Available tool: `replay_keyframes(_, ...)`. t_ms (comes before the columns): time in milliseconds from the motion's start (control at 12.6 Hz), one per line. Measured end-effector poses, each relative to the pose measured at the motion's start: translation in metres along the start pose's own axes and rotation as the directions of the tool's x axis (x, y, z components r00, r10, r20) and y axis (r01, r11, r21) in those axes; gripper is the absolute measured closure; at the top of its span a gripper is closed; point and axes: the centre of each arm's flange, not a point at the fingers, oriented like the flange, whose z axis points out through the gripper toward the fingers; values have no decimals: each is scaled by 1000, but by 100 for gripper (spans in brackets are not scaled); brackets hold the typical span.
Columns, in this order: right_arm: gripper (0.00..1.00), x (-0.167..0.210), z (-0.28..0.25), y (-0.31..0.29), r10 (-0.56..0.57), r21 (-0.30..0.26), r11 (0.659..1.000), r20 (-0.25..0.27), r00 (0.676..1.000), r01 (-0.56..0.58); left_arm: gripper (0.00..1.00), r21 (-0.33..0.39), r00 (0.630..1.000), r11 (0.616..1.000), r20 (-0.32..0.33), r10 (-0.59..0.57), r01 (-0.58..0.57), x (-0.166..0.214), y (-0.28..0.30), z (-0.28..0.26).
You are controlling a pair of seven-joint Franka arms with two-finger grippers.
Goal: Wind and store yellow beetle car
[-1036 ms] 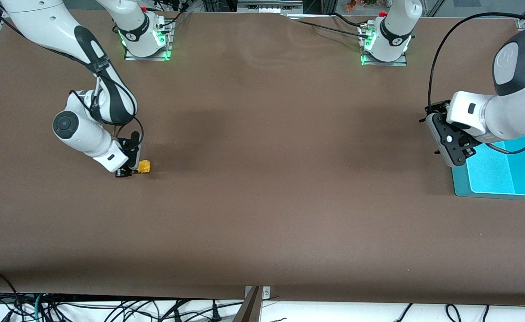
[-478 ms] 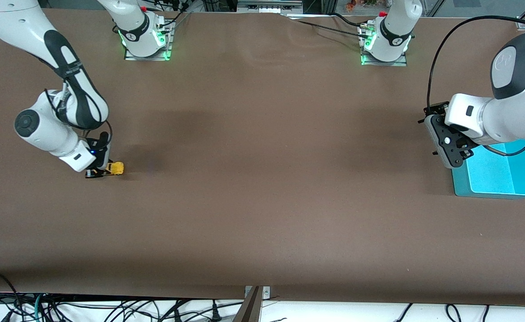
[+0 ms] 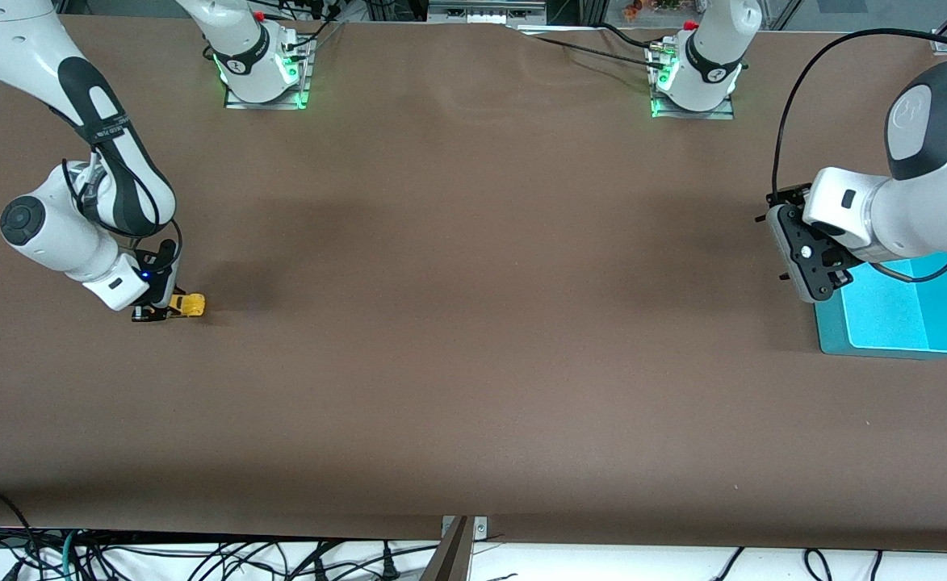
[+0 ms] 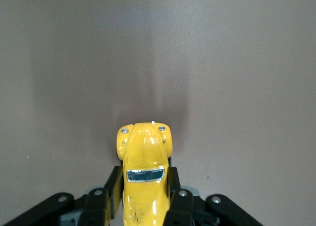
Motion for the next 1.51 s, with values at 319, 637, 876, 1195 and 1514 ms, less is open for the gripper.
replay_keyframes(319,54,1,3,2,-1,6,1000,-3,1000,1,0,-2,1000,1000,1,18,-18,-1,-2,1)
replay_keyframes(637,37,9,24,4,-12,45,999,-22,1000,13,0,-14,1000,1000,5,25,-25,-7,-9,8)
replay_keyframes(876,14,23,9,24,-34,76,996,-45,998,37,0,-14,1000,1000,4,26,-26,-7,-9,8)
replay_keyframes(1195,0,28,-36,46,-45,107,993,-56,997,51,0,-14,1000,1000,4,27,-26,-7,-9,8)
replay_keyframes(1514,0,29,-115,71,-56,58,997,-42,998,58,0,-14,1000,1000,5,28,-28,-6,-9,8)
